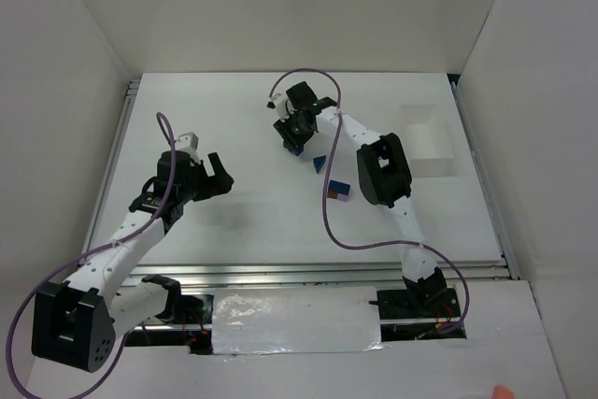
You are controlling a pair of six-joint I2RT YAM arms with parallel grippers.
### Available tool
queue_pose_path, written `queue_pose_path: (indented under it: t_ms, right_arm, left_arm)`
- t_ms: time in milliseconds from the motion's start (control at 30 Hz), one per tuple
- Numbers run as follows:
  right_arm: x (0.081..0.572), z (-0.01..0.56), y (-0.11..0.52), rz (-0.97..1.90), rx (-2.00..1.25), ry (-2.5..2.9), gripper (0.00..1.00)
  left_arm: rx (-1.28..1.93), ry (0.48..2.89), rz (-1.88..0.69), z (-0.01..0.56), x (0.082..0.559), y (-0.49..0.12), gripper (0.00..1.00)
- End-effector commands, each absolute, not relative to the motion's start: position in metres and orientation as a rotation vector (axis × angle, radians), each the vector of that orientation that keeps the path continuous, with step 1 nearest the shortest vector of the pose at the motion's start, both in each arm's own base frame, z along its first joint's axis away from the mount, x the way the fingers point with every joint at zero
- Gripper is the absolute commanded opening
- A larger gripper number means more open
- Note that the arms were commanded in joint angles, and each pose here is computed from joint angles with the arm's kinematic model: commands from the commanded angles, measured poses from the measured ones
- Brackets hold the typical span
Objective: Build the wood block tower
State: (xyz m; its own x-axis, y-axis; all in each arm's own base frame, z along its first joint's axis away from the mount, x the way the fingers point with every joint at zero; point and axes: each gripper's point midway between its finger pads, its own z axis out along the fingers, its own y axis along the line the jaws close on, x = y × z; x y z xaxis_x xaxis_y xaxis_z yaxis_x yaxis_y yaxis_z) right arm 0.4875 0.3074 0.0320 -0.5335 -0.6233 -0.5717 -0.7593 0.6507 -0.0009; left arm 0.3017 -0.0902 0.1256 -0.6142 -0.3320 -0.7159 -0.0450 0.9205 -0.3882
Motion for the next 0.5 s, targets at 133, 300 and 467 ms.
queue_pose_path:
  t_ms: [133, 300, 467]
  right_arm:
    - [0.491, 0.056, 0.316, 0.297, -1.066, 2.278, 0.31]
    - [0.484, 0.106, 0.322, 0.298, -1.062, 2.142, 0.26]
    - [0.468, 0.158, 0.321, 0.3, -1.008, 2.082, 0.23]
  left_arm:
    - [-0.229, 2.168, -0.423, 0.132, 0.308, -0.089, 0.99]
    - [-0.215, 2.16, -0.447, 0.134, 0.307, -0.092, 0.99]
    - [-0.216, 2.161, -0.455, 0.136, 0.304, -0.093, 0.99]
